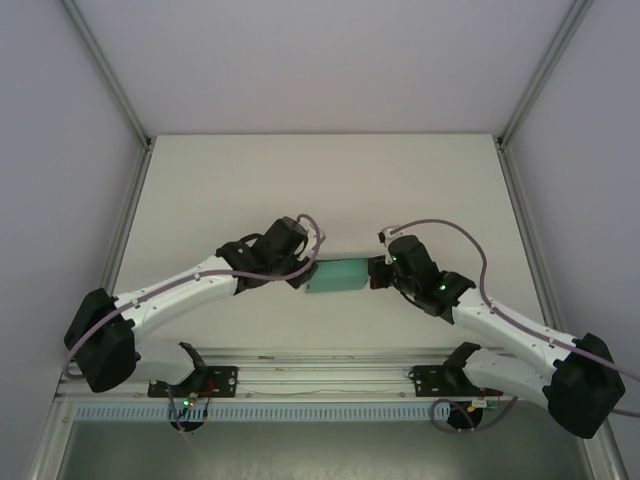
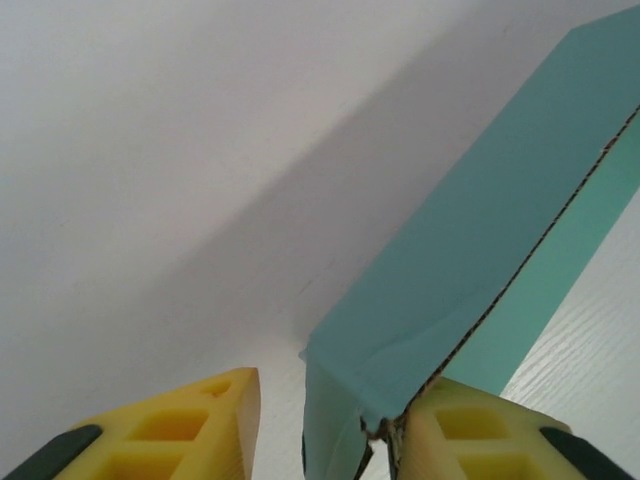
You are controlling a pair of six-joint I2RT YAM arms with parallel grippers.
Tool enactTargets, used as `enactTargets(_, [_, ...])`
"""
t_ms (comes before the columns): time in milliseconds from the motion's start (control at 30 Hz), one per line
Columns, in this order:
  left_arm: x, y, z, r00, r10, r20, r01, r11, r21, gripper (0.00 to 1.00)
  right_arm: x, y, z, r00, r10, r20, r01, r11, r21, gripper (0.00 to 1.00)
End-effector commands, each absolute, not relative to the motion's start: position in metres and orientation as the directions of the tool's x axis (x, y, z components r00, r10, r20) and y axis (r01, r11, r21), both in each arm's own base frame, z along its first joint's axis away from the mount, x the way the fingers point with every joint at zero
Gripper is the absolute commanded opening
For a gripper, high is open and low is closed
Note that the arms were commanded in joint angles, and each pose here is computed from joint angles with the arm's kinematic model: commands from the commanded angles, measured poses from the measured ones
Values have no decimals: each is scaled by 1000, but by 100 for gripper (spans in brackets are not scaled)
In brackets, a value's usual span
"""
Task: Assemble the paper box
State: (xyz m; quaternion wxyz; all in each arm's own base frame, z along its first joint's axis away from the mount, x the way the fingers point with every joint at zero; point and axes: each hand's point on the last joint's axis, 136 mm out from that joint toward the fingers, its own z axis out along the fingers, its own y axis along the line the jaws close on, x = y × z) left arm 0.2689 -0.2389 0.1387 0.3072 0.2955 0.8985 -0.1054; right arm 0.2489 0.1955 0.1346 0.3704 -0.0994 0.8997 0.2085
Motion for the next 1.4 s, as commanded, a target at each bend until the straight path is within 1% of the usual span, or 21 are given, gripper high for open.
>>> enactTargets(0, [275, -243, 147, -641, 447, -624, 582, 813, -16, 32, 251, 196, 142, -706, -11, -709, -318, 898, 302, 0])
enactTargets(100, [279, -242, 148, -647, 433, -627, 561, 827, -9, 27, 250, 197, 142, -708, -16, -706, -321, 898, 301, 0])
enactTargets(167, [278, -244, 150, -655, 422, -627, 559, 829, -26, 27, 250, 196, 141, -711, -21, -703, -317, 902, 294, 0])
enactTargets(233, [278, -245, 151, -667, 411, -622, 551, 834, -40, 29, 249, 195, 141, -712, -25, -702, -314, 906, 285, 0])
enactTargets(300, [279, -241, 152, -679, 395, -619, 526, 850, -33, 35, 249, 194, 140, -713, -31, -701, -311, 909, 276, 0])
enactTargets(500, [279, -232, 155, -683, 374, -627, 492, 870, -17, 35, 249, 193, 140, -715, -38, -698, -311, 912, 269, 0])
enactTargets(667, [278, -232, 158, -682, 357, -638, 489, 872, -35, 33, 249, 195, 140, -720, -44, -692, -312, 912, 267, 0])
enactTargets(733, [277, -232, 159, -684, 352, -639, 485, 874, -39, 30, 250, 195, 139, -724, -50, -688, -309, 915, 259, 0])
enactTargets(800, [279, -231, 159, -687, 344, -641, 474, 880, -35, 24, 250, 196, 138, -728, -59, -683, -308, 918, 249, 0])
enactTargets(867, [279, -232, 157, -687, 346, -639, 479, 877, -40, 21, 250, 196, 138, -728, -64, -682, -309, 919, 243, 0])
enactTargets(900, [279, -232, 155, -697, 343, -630, 471, 881, -40, 16, 250, 196, 137, -729, -66, -682, -308, 920, 241, 0])
enactTargets(933, [279, -232, 154, -704, 339, -624, 465, 884, -45, 12, 250, 197, 137, -729, -65, -682, -306, 921, 239, 0])
enactTargets(1100, [277, -236, 150, -772, 259, -580, 392, 913, -115, 11, 249, 199, 137, -727, -82, -681, -304, 928, 213, 0])
enactTargets(1233, [274, -235, 148, -837, 164, -523, 289, 942, -168, 7, 249, 198, 135, -733, -83, -675, -268, 948, 174, 0])
enactTargets(1367, [267, -234, 147, -880, 107, -464, 225, 952, -207, 7, 245, 203, 134, -728, -103, -677, -259, 957, 133, 0])
